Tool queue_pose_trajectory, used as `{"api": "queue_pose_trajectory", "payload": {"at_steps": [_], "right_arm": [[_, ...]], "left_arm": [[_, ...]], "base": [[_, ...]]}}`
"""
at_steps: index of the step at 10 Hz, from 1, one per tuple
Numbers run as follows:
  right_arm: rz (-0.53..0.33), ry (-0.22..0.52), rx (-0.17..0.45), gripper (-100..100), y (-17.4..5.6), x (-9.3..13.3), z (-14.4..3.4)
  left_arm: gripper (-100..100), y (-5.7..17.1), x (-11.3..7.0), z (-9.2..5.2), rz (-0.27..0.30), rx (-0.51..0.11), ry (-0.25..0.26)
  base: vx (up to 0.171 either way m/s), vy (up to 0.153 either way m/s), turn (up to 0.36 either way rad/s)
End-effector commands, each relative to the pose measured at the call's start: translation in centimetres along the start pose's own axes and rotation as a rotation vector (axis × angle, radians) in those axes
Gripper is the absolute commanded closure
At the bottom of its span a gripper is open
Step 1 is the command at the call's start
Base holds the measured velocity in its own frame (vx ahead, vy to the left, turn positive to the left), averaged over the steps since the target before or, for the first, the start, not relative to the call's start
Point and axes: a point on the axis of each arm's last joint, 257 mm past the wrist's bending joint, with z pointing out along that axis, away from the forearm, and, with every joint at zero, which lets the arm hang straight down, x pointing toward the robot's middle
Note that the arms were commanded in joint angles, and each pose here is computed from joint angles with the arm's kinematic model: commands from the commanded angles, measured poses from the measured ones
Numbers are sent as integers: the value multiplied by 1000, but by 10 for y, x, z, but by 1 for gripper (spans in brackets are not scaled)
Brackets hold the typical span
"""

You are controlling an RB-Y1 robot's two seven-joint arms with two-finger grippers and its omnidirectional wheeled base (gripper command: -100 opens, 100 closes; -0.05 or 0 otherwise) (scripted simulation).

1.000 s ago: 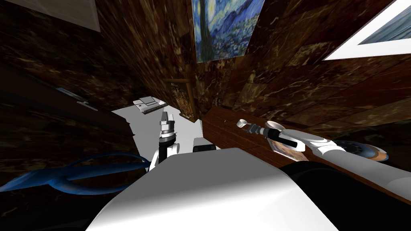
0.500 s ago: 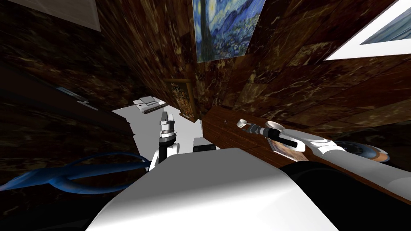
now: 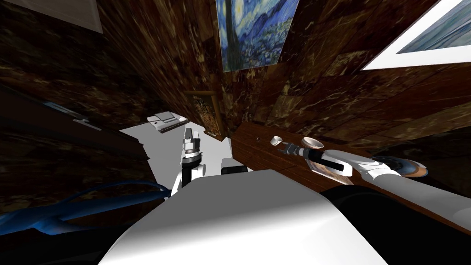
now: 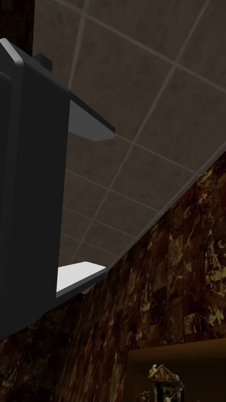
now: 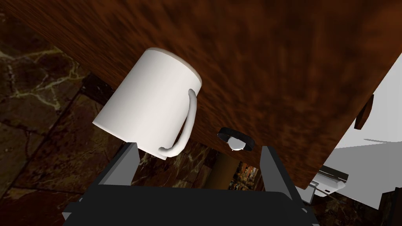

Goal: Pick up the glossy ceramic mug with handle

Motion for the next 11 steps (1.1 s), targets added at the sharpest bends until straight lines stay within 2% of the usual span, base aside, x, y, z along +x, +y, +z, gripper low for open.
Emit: {"api": "queue_pose_trajectory", "payload": {"at_steps": [1,11], "right_arm": [[-7,-5,-14,-100,7,4,-4],[-24,-10,-22,-100,12,6,-4]], "left_arm": [[0,0,0,0,0,0,0],[0,0,0,0,0,0,0]], "base": [[34,39,-117],[3,4,-13]]}}
